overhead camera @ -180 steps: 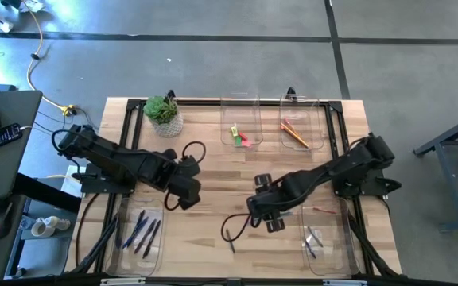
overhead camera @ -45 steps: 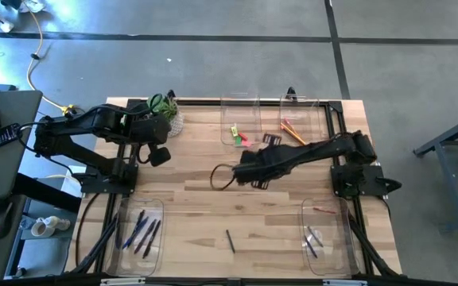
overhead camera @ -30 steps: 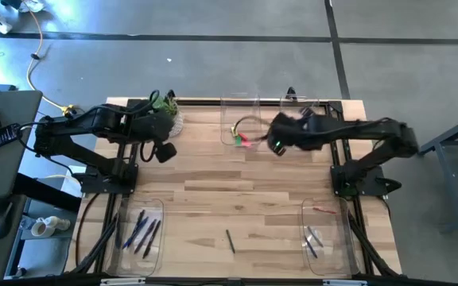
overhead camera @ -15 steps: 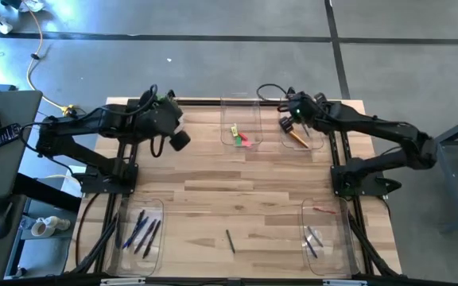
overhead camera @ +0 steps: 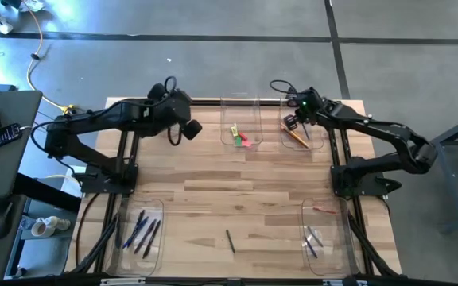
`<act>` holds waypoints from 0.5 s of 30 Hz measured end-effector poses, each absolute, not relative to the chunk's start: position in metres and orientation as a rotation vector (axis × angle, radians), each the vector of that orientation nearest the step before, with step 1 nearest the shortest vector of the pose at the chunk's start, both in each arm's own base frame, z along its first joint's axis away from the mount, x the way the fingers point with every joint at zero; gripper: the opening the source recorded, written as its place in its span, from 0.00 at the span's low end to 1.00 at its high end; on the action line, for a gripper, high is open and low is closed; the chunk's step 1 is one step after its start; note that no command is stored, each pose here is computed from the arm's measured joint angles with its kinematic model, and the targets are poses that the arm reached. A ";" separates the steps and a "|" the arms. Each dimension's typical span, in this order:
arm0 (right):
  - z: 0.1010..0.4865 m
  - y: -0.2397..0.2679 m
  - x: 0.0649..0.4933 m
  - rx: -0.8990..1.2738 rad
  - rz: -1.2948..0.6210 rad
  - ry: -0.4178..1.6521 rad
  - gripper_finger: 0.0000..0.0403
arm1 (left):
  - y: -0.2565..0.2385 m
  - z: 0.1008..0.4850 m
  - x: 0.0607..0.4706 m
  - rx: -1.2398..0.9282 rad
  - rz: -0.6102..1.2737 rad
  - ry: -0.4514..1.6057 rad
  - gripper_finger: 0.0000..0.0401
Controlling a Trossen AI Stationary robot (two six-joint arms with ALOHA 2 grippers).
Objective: Sort crayons/erasers/pens/pencils in bins
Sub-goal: Put the blue pencil into the top right transparent bin
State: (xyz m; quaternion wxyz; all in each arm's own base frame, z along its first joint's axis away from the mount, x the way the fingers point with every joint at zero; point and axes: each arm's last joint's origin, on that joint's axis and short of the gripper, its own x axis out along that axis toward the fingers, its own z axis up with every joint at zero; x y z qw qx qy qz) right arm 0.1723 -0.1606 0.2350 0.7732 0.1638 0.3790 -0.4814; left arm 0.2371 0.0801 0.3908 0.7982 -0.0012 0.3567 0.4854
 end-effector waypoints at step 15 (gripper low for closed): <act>0.210 -0.166 0.158 0.453 -1.016 0.826 0.03 | 0.102 0.361 0.266 -0.095 1.026 0.860 0.01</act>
